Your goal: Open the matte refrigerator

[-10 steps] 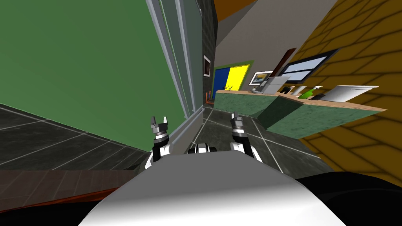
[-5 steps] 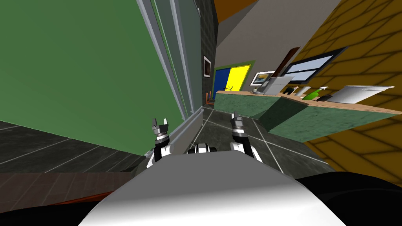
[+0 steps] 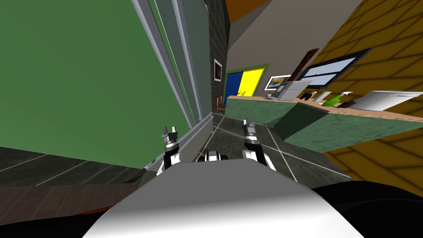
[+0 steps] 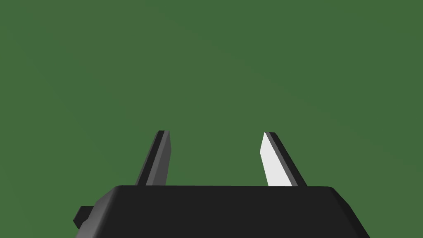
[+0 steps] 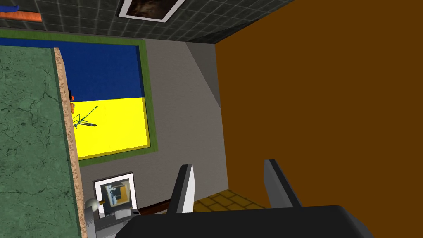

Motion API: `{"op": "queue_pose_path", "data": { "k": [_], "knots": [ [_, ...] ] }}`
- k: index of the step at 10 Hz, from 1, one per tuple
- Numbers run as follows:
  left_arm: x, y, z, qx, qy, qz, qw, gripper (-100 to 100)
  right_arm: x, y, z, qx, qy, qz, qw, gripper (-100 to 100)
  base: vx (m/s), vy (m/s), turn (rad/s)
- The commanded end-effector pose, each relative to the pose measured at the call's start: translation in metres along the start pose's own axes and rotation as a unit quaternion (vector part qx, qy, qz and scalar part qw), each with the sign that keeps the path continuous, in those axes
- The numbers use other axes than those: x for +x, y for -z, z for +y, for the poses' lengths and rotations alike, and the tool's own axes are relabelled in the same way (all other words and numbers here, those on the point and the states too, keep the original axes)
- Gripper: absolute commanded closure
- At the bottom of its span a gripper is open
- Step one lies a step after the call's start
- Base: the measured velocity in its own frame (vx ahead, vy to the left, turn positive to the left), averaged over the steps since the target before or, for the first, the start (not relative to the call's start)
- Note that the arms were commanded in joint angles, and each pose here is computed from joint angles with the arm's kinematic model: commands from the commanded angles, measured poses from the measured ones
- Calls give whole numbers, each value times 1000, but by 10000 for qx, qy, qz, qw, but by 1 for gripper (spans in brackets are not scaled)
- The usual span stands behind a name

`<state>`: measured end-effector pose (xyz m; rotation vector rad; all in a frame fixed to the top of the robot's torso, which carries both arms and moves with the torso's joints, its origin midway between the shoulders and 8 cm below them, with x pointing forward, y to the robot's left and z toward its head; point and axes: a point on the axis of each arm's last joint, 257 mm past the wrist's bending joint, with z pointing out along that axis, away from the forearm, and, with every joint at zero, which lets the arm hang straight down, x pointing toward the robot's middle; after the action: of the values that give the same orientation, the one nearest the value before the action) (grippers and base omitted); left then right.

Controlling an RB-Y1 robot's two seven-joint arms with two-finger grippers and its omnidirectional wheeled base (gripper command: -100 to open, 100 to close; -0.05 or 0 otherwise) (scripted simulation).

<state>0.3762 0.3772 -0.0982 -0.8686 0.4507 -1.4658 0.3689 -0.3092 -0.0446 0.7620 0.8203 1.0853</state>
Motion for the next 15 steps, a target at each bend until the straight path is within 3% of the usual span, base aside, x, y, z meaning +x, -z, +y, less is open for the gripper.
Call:
{"op": "queue_pose_path", "data": {
  "k": [1,5,8,12,15],
  "knots": [
    [-12,12,22,-229,90,-188,9995,-100,0,0,0,-1,0,0,10000,0,63,-58,14],
    [-25,23,37,-345,207,-388,9984,-100,0,0,0,-1,0,0,10000,0,59,-70,26],
    [-40,39,57,-482,376,-673,9959,-100,0,0,0,0,0,0,10000,0,74,-95,24],
    [-55,63,80,-655,562,-1029,9909,-100,0,0,0,0,1,0,10000,0,81,-99,44],
    [-61,85,97,-756,773,-1373,9846,-100,0,0,0,-1,0,0,10000,0,75,-118,8]
  ]
}}
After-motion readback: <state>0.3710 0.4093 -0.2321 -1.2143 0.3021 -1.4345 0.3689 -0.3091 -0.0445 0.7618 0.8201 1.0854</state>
